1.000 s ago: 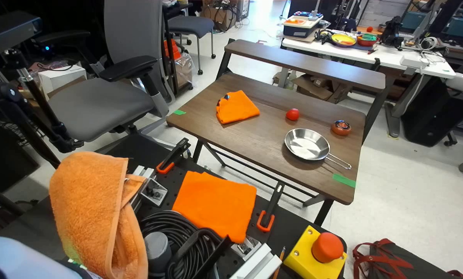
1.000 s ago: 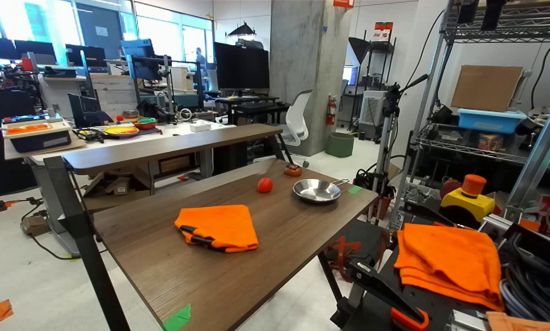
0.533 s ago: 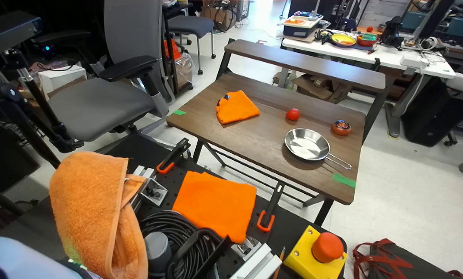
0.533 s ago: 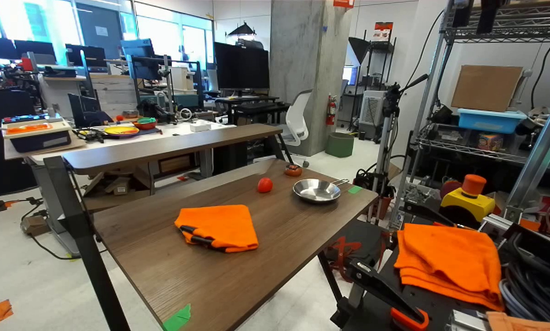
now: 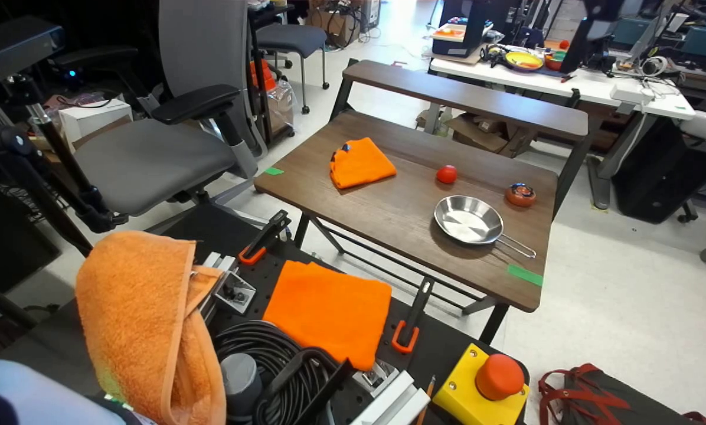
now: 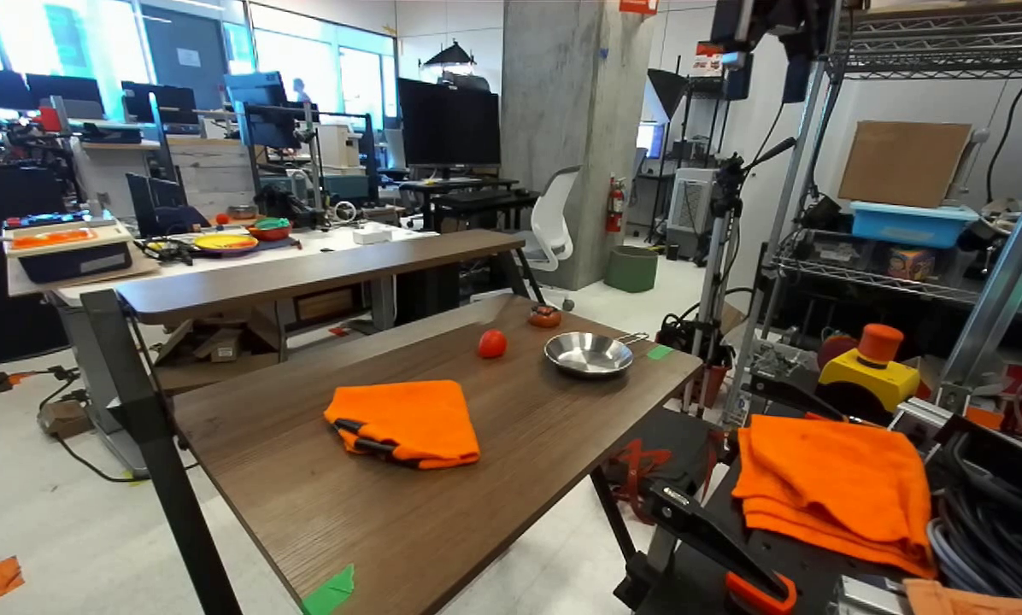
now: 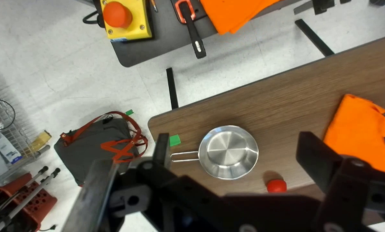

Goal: Move the pan slightly to the left

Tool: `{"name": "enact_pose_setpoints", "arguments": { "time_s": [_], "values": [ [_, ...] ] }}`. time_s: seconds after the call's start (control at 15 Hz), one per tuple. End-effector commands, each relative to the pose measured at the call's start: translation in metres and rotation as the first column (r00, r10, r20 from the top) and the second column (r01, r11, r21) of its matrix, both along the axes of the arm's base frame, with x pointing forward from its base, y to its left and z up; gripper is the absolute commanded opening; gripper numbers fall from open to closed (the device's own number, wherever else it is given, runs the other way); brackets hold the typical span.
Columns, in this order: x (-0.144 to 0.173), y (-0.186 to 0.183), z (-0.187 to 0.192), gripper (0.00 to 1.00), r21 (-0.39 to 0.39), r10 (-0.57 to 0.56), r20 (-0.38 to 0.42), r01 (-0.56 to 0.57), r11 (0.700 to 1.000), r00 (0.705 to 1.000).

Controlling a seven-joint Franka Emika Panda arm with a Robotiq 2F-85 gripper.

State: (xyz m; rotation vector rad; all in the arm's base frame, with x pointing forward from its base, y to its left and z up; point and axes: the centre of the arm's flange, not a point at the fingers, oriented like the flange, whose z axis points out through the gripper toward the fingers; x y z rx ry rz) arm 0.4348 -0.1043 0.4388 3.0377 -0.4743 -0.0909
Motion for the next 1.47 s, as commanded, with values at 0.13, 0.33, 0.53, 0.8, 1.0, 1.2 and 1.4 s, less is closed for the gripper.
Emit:
{"name": "enact_pose_setpoints", "arguments": {
  "time_s": [0.13,0.33,0.53,0.8,1.0,1.2,1.4],
  "values": [
    [0.097,0.026,-0.046,1.00,0.004,-0.071,0.014,0.071,0.997,0.997],
    [0.133,0.031,-0.086,1.00,0.030,-0.110,-0.008,0.110,0.993,0.994],
    [0.163,0.029,-0.126,1.00,0.036,-0.146,-0.039,0.147,0.988,0.989],
    [0.191,0.021,-0.181,1.00,0.000,-0.200,-0.080,0.200,0.980,0.977],
    [0.207,0.018,-0.219,1.00,-0.029,-0.221,-0.085,0.219,0.975,0.972],
    [0.227,0.018,-0.254,1.00,-0.055,-0.257,-0.087,0.253,0.966,0.963],
    [0.248,0.016,-0.281,1.00,-0.077,-0.305,-0.098,0.299,0.951,0.947]
  ]
}}
